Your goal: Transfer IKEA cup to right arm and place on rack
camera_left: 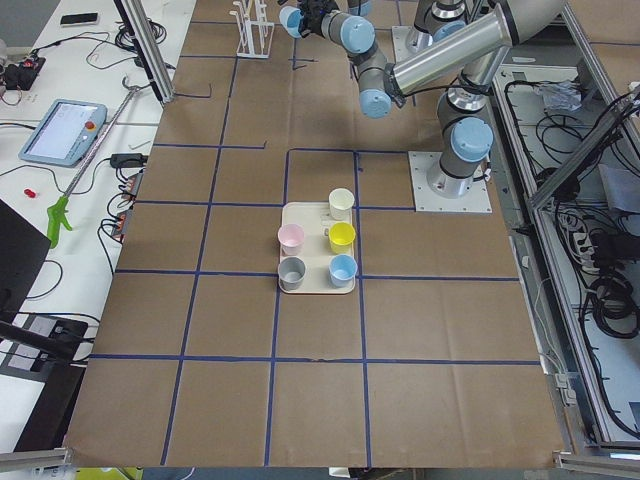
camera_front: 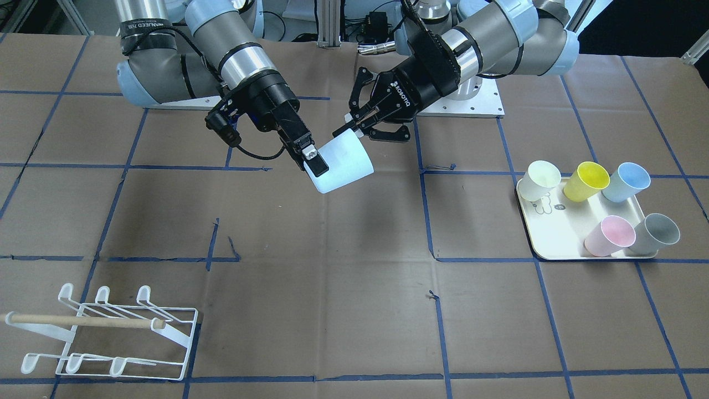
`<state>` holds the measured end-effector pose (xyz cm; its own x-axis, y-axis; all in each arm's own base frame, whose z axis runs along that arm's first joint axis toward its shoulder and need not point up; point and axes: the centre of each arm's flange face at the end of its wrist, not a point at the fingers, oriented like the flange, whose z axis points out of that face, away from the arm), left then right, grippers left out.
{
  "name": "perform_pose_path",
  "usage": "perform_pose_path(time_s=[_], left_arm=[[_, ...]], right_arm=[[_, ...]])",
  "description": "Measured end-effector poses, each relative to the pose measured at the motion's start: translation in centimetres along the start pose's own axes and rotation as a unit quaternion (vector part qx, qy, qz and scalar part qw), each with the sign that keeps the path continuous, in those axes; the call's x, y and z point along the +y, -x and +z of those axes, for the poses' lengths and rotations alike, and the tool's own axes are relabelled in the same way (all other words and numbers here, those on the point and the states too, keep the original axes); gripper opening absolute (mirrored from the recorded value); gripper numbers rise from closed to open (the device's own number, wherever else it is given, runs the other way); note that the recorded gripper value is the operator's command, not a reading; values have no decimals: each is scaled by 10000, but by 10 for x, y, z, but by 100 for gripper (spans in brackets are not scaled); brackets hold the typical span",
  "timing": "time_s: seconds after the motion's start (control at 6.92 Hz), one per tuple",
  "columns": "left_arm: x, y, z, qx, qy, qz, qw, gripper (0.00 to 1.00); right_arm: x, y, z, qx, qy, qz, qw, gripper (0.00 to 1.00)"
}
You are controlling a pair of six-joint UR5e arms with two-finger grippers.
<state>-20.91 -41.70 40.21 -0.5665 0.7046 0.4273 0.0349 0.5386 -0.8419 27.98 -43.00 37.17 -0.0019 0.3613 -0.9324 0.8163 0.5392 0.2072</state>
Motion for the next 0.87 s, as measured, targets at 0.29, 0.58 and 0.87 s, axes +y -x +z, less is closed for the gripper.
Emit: perform_pose_path(time_s=[0.29,0.58,0.87], left_arm=[[0,0,0,-2,-1,2,10000,0],[-1,0,0,-3,-5,8,10000,0],[-1,0,0,-5,-7,9,10000,10]], right_arm=[[1,1,1,3,16,-5,10000,78],[2,0,1,9,22,-17,10000,56],[2,1,1,4,26,-43,10000,46]])
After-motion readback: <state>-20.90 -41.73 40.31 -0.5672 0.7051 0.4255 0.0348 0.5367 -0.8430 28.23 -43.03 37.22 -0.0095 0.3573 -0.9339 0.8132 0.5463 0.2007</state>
